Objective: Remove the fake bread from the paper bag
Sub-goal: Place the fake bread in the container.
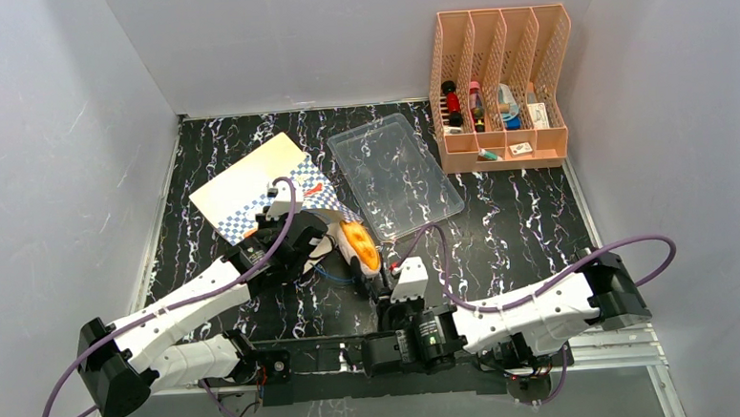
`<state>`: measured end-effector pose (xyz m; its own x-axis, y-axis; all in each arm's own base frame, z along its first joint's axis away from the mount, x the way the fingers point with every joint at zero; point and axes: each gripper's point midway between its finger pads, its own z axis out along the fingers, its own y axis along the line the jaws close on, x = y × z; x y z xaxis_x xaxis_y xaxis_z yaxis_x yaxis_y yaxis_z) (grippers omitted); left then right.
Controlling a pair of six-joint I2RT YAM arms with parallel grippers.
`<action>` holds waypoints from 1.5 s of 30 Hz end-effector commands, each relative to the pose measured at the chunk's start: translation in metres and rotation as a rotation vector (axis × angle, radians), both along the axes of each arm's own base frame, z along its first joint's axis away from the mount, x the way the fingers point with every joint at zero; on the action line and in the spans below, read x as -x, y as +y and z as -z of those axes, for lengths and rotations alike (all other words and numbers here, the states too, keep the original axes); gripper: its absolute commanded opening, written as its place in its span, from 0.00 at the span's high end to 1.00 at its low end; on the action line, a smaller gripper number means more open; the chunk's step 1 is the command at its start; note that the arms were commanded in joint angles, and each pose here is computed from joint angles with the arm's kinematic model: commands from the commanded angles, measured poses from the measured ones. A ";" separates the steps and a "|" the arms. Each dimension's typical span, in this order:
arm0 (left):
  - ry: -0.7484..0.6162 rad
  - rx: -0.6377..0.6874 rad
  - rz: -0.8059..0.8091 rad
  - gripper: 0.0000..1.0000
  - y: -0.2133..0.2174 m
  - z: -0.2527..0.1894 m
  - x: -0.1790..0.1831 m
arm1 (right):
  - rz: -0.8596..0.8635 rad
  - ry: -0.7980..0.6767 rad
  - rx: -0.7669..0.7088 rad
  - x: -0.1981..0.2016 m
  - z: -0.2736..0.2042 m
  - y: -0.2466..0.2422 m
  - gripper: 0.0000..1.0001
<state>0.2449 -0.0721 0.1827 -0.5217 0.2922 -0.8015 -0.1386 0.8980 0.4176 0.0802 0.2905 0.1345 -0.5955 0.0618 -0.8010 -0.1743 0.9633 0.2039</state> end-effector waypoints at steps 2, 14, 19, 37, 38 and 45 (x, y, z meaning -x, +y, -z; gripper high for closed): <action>-0.053 -0.007 -0.040 1.00 0.011 -0.020 0.002 | -0.138 -0.079 -0.072 0.056 -0.037 0.011 0.88; -0.061 0.005 -0.045 1.00 0.015 -0.023 0.005 | -0.146 -0.112 -0.052 0.078 -0.049 0.007 0.91; -0.058 0.006 -0.047 1.00 0.016 -0.022 0.005 | -0.161 -0.114 -0.077 0.083 -0.054 0.009 0.92; -0.054 0.002 -0.047 1.00 0.015 -0.020 0.004 | -0.177 -0.189 -0.207 0.074 -0.110 0.016 0.94; -0.051 0.002 -0.047 1.00 0.014 -0.020 0.005 | -0.175 -0.196 -0.215 0.072 -0.114 0.015 0.94; -0.063 0.014 -0.046 1.00 0.013 -0.025 0.003 | -0.151 -0.242 -0.248 0.056 -0.146 0.015 0.95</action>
<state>0.2402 -0.0634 0.1886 -0.5136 0.2797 -0.8112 -0.1658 0.8952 0.4136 0.1041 0.2863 0.2273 -0.4381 0.2303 -0.8689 -0.0700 0.9549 0.2884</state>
